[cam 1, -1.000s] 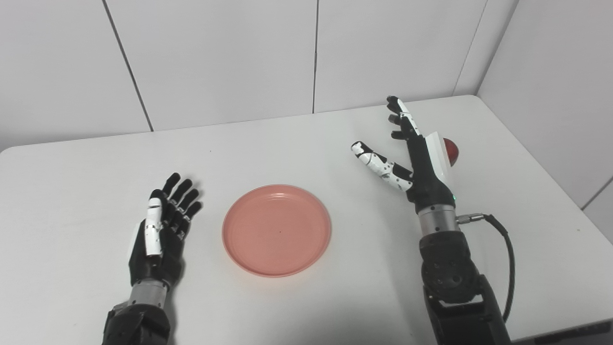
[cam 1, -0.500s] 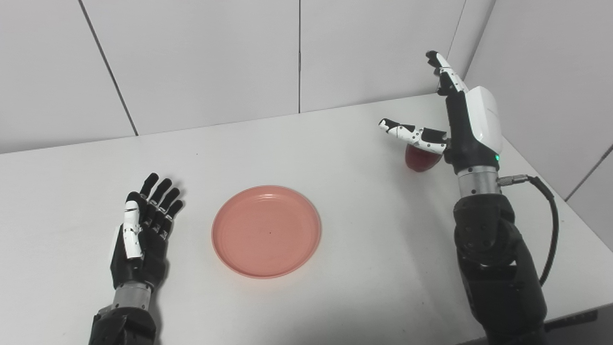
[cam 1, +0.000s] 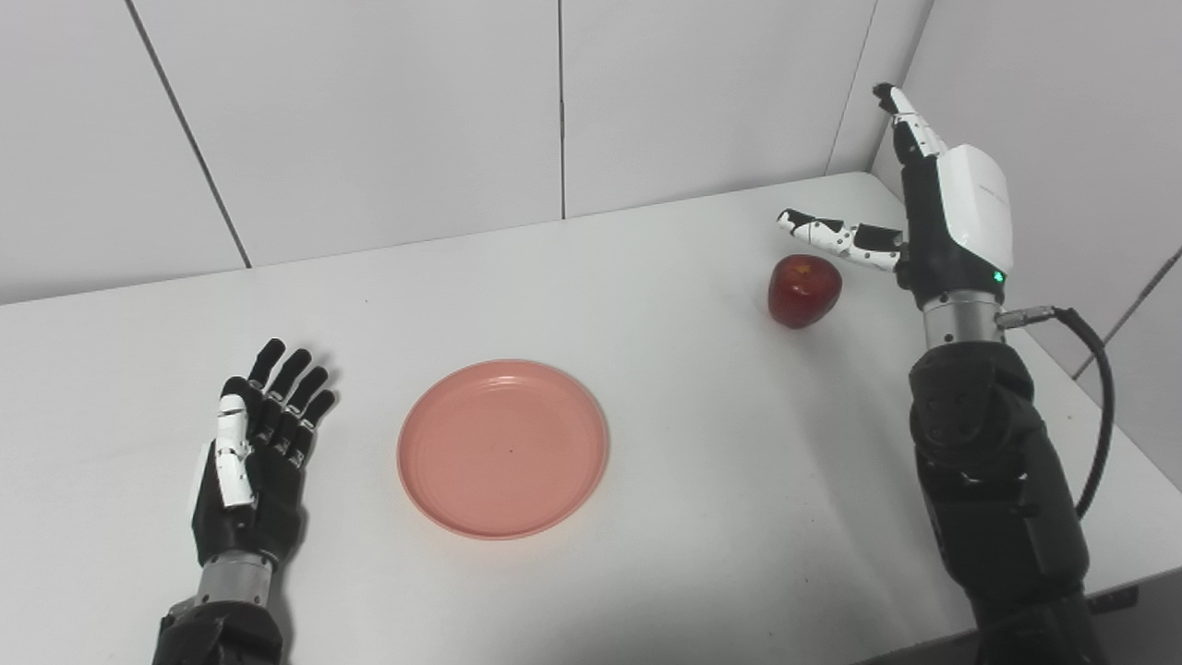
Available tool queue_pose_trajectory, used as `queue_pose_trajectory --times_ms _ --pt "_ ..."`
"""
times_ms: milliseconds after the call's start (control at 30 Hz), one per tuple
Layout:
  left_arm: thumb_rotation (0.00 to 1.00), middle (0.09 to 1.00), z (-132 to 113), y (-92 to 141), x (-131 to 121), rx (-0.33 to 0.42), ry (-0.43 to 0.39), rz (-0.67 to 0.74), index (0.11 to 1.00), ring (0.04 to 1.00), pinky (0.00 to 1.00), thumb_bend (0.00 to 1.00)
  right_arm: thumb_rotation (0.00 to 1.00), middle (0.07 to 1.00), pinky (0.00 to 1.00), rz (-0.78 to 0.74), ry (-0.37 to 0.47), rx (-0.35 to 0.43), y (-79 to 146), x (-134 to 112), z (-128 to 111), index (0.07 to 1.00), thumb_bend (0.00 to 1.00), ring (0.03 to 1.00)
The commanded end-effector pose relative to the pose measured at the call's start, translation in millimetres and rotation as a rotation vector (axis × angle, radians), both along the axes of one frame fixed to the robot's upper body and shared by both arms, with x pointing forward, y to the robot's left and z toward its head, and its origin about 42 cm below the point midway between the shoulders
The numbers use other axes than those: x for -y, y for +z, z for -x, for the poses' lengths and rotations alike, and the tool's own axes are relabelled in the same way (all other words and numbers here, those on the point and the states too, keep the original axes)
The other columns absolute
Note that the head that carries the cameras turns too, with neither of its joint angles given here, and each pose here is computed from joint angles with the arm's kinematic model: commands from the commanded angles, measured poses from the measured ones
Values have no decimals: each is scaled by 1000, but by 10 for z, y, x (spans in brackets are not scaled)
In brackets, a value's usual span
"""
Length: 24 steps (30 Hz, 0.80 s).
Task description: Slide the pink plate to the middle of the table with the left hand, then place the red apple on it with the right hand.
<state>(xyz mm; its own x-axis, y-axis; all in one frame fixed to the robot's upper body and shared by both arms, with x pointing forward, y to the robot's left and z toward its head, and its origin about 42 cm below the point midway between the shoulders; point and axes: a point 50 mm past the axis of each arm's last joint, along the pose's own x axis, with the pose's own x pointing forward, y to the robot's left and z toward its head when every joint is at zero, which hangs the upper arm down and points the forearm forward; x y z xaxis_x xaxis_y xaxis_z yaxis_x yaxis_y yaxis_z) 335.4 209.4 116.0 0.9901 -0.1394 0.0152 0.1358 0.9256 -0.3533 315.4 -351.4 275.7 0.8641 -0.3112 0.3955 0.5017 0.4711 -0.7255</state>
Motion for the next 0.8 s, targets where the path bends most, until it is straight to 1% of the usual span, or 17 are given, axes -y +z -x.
queue_pose_trajectory --times_ms 0,100,200,367,567,633,767 --pt "1000 895 16 -96 -52 -52 14 -3 883 885 900 357 449 913 810 15 -13 -1 112 93 -28 915 1000 889" --pt "1000 893 13 -97 -55 -52 17 -1 879 883 897 357 480 908 801 20 -20 -49 71 120 -49 915 1000 882" --pt "1000 898 11 -109 -70 -53 20 5 884 889 903 356 518 893 761 52 -40 -100 1 156 -84 909 1000 855" --pt "1000 899 10 -114 -74 -56 19 8 886 889 902 359 564 900 752 48 -51 -155 -97 220 -145 924 1000 855" --pt "1000 902 19 -107 -77 -55 20 3 889 890 903 361 509 912 779 -13 -25 -179 -178 226 -179 921 1000 868" --pt "1000 896 21 -99 -76 -55 21 4 882 883 896 361 510 913 783 -12 -18 -189 -222 241 -201 921 1000 870" --pt "1000 895 19 -90 -79 -58 24 9 882 885 902 364 528 896 761 0 -19 -200 -257 225 -222 914 1000 852"
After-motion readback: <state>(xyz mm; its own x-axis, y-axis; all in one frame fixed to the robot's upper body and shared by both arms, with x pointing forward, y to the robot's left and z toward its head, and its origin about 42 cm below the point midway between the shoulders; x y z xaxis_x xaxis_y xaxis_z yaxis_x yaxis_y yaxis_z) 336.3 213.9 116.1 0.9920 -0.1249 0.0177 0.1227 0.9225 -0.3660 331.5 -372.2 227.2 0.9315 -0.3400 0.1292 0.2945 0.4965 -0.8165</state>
